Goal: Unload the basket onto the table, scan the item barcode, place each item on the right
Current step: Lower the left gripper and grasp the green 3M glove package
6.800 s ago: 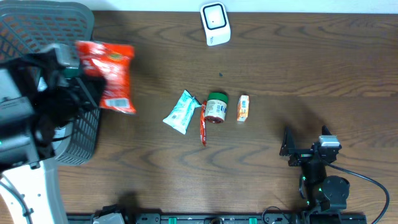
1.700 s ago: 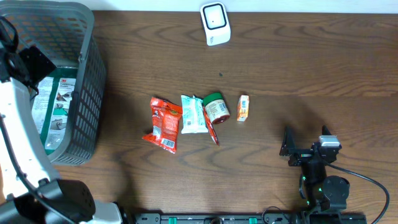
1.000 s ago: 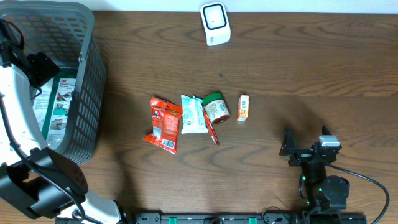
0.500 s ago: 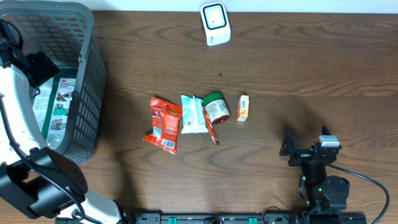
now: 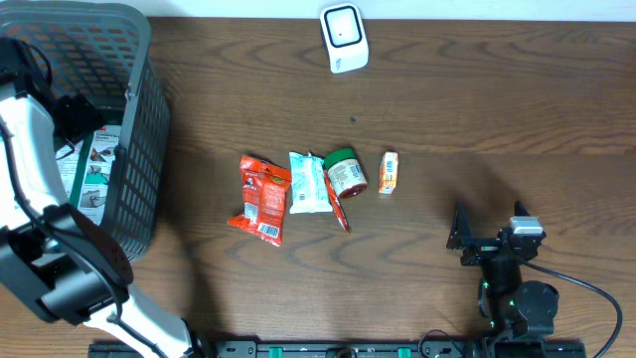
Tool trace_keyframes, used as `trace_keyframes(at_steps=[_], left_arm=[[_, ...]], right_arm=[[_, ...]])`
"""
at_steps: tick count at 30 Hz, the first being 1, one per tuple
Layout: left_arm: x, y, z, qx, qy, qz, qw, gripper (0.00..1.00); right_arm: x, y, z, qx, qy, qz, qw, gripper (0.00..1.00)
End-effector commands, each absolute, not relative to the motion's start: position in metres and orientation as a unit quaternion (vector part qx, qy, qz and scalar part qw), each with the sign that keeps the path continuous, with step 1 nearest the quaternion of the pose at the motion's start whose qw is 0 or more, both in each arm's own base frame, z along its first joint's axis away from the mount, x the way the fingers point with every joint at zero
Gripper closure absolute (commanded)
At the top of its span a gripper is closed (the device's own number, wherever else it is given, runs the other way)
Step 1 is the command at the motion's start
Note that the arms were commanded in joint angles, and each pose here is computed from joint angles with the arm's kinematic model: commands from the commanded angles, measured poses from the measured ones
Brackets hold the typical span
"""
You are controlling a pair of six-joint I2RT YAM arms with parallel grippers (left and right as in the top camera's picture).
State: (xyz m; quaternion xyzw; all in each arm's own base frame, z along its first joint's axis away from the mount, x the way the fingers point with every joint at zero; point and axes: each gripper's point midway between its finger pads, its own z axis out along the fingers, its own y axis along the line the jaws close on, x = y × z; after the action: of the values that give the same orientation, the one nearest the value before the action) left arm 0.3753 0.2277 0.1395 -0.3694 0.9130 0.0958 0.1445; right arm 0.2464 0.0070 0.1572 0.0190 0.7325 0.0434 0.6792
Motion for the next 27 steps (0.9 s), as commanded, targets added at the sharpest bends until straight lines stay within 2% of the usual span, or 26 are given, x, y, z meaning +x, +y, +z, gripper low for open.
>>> trace_keyframes(at_steps=[1,11,27], left_arm=[[0.371,0.23,0.115,-0.36,0.921,0.1,0.111,0.02],[0.367,0.228,0.06,-0.302,0.948,0.095,0.04,0.02],[0.346,0.218,0.014,-0.292,0.952,0.084,-0.029,0.02]], right_arm=[[0.246,0.004,0.156,0.026,0.733,0.043,0.679,0.01],[0.246,0.004,0.156,0.027,0.733,0.043,0.679,0.01],[0.246,0.004,0.156,0.027,0.733,0.043,0.679,0.01]])
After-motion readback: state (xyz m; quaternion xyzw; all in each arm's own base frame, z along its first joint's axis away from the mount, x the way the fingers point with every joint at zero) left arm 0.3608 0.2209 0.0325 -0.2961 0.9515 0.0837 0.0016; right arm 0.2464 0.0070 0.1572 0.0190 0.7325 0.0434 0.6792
